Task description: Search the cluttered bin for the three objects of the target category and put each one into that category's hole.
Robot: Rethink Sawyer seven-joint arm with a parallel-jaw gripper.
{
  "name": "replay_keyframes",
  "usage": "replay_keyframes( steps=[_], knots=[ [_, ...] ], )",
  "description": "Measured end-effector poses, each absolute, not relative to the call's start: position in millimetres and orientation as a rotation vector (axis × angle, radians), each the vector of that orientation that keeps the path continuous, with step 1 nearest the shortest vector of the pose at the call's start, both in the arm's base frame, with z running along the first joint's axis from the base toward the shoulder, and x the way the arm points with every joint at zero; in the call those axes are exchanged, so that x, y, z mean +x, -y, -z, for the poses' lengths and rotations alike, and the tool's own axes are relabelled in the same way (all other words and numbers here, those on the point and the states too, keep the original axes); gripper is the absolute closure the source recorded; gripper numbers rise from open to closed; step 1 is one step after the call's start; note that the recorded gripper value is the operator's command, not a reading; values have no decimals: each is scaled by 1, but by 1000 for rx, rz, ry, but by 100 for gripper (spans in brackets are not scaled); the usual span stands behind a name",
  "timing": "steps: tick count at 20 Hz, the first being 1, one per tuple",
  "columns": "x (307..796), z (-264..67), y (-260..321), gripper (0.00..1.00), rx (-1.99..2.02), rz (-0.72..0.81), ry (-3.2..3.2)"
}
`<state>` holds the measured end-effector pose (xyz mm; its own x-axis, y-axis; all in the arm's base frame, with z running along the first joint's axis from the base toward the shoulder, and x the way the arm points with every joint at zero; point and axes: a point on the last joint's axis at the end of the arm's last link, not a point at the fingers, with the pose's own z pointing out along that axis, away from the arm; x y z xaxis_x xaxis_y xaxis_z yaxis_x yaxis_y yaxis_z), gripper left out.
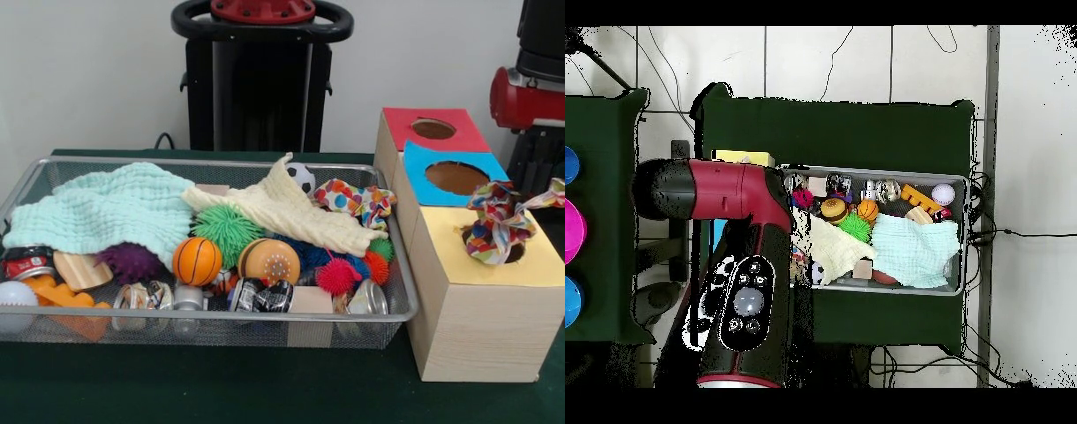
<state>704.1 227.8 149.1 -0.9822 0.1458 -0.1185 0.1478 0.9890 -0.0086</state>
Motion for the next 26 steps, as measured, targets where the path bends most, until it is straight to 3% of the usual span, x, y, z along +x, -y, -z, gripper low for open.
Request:
replay_keyframes(
  steps=[26],
  knots=[
    [692, -143, -247, 100, 199, 26, -3024]
  ],
)
